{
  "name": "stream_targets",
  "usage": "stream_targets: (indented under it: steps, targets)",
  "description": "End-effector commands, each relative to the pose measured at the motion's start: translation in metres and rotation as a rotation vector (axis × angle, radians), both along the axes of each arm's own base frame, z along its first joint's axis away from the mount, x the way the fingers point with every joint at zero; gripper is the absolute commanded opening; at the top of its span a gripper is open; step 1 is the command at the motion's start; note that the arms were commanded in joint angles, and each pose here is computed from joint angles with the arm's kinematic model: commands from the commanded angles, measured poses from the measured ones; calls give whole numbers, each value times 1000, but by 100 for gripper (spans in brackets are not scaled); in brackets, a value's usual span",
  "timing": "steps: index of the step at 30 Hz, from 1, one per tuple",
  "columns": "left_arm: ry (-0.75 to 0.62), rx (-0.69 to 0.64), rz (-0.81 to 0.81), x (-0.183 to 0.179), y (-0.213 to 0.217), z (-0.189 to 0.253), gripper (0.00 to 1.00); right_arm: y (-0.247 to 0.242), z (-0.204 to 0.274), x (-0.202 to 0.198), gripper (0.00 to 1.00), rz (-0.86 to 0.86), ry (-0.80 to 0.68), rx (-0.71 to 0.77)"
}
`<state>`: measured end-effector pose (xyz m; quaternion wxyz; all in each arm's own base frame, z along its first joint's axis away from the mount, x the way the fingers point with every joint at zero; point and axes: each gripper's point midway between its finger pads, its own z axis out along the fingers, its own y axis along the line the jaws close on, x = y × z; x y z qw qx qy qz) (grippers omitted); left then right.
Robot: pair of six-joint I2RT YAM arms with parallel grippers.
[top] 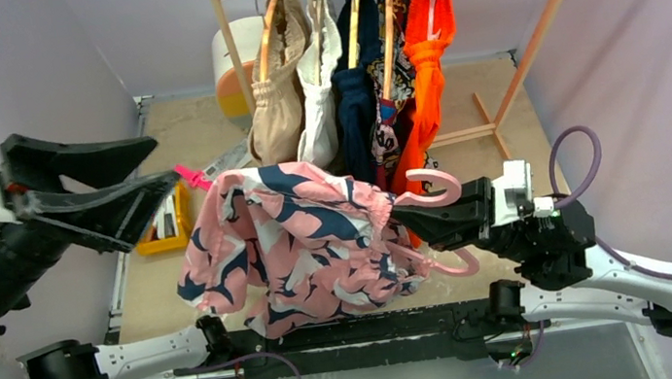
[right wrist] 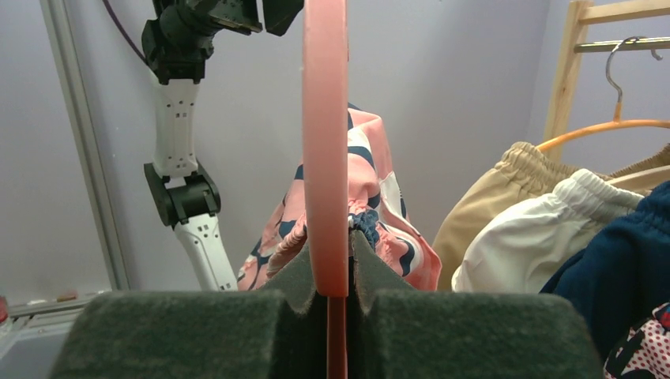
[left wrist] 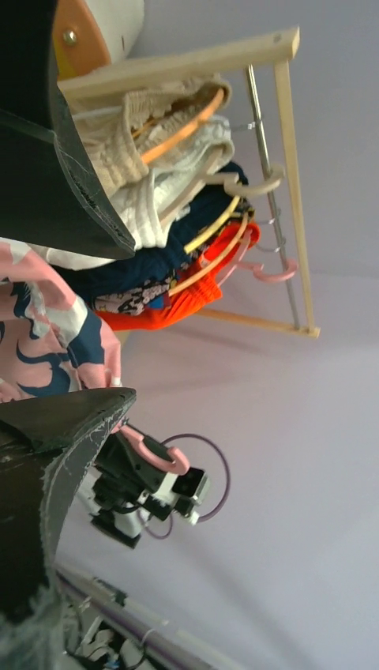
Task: Place the shorts on the hanger
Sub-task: Hang the shorts on the hanger.
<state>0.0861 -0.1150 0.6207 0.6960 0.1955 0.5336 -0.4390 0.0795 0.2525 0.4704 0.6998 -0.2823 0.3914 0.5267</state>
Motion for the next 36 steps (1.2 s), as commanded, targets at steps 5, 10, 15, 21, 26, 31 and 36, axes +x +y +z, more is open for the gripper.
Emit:
stream_targets:
  steps: [5, 10, 15, 21, 26, 31, 36]
  targets:
    - [-34, 294, -318, -12, -104, -51, 60, -19, 16, -2, 0, -6, 12, 117]
    - [-65, 337, -383, -8, -137, -65, 62, -8, 3, 1, 0, -1, 20, 91]
    - [-105, 399, -394, -3, -149, -91, 66, -4, -10, 2, 0, 1, 35, 51]
    - [-124, 440, -397, -3, -148, -117, 78, -13, -21, 1, 0, -10, 61, 21]
    - [-102, 548, -414, 2, -156, -148, 80, -16, -30, 0, 0, -5, 70, 13]
    - [-125, 626, -453, 4, -166, -167, 80, -10, -39, -2, 0, 9, 66, -21]
    - [-182, 634, -472, 3, -171, -165, 79, -2, -48, -1, 0, 15, 69, -70]
